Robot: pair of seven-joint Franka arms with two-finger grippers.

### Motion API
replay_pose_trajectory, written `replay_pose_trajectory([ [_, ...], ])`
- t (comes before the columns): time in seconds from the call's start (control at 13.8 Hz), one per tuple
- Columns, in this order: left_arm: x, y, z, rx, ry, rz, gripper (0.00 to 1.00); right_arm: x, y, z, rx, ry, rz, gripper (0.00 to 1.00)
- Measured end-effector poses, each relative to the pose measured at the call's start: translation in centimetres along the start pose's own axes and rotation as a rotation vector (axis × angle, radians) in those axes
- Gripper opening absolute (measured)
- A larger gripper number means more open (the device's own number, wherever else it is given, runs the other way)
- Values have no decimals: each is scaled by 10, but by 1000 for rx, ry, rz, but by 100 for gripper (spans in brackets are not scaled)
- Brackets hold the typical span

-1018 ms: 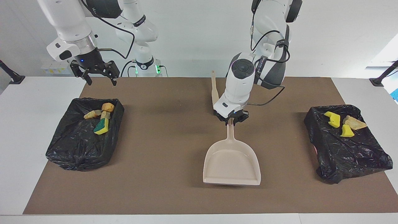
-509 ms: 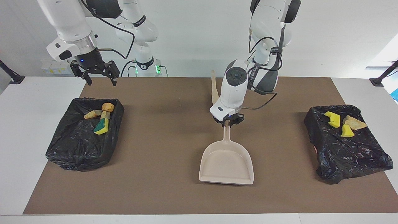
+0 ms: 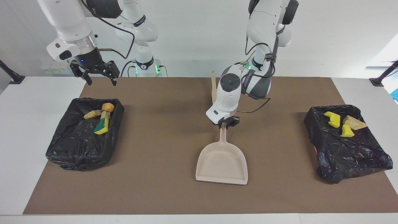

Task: Sweep and dump trash in bin
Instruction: 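Bring the dustpan back and lower it onto the table with the left gripper, then open the left gripper and withdraw it from the dustpan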

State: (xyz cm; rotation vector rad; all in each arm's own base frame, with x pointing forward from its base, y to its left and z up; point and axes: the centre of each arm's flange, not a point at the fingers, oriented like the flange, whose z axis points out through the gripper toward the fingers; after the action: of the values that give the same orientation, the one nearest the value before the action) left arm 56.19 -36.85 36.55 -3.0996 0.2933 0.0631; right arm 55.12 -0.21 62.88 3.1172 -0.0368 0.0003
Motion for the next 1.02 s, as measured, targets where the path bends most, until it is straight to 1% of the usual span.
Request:
replay_pose_trajectory([
  [0.07, 1, -1, -5, -3, 10, -2, 63, 0, 0, 0, 0, 0, 0, 100],
  [0.22, 2, -6, -23, -12, 38, -10, 83, 0, 0, 0, 0, 0, 0, 100],
  [0.29, 4, -16, -38, -16, 59, -27, 99, 0, 0, 0, 0, 0, 0, 100],
  [0.51, 14, -73, -73, -17, 106, -113, 100, 0, 0, 0, 0, 0, 0, 100],
  [0.65, 16, -126, -102, -21, 116, -173, 100, 0, 0, 0, 0, 0, 0, 100],
  [0.8, 5, -177, -141, -27, 129, -166, 100, 0, 0, 0, 0, 0, 0, 100],
  [1.02, -23, -245, -209, -37, 198, -135, 100, 0, 0, 0, 0, 0, 0, 100],
])
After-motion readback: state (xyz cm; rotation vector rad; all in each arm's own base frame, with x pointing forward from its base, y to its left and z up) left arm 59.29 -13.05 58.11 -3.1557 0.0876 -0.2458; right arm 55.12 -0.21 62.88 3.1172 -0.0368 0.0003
